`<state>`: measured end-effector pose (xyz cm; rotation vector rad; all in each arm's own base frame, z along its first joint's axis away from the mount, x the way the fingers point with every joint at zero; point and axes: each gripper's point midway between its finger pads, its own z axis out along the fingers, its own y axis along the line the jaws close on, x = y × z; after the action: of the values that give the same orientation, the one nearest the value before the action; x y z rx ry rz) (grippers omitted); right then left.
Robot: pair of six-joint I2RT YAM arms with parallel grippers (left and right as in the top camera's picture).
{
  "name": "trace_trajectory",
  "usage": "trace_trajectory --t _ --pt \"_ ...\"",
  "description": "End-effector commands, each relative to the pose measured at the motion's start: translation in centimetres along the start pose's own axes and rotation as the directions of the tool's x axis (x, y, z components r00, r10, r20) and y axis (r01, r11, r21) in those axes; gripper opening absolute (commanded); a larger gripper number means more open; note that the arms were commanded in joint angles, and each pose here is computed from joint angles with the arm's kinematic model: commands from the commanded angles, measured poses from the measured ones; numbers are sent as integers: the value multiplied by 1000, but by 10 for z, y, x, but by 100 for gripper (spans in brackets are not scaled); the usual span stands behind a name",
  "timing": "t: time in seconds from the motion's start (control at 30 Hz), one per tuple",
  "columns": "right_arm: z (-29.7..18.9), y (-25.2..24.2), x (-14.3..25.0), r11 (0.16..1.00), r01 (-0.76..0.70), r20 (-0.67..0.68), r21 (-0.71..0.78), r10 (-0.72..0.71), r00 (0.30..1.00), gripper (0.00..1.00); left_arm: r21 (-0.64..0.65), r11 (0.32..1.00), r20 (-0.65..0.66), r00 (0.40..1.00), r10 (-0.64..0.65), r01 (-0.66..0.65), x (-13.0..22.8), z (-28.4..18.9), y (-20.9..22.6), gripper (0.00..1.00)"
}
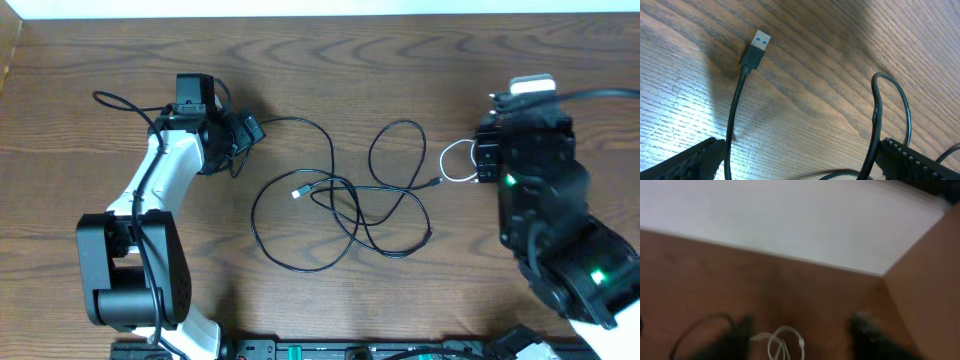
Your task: Untangle cables
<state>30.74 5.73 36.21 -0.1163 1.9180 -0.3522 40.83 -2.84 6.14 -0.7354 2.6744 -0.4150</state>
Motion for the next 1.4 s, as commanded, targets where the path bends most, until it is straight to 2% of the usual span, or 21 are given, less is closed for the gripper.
trace_trajectory --t 0.0,0.13,0.33,0.63,0.87,1.27,1.37 --pt "15 -7 14 998 -25 -68 61 29 997 80 0 1000 20 1000 -6 6 -3 -6 0 100" --pt "36 -14 43 991 -54 -187 120 76 979 93 0 1000 20 1000 -6 6 -3 -6 0 100" --pt "67 -7 94 993 -98 -400 61 115 909 99 0 1000 20 1000 -6 6 -3 -6 0 100" --pt "95 2 174 956 -293 -700 9 215 681 99 0 1000 20 1000 -7 7 -3 -6 0 100" --pt "114 -7 226 959 -270 -814 86 224 536 99 0 1000 20 1000 -7 7 -3 -6 0 100" --pt "144 11 286 969 -229 -899 92 180 399 99 0 1000 20 1000 -7 7 -3 -6 0 100" --pt "151 24 298 964 -259 -915 61 158 372 99 0 1000 20 1000 -7 7 -3 -6 0 100"
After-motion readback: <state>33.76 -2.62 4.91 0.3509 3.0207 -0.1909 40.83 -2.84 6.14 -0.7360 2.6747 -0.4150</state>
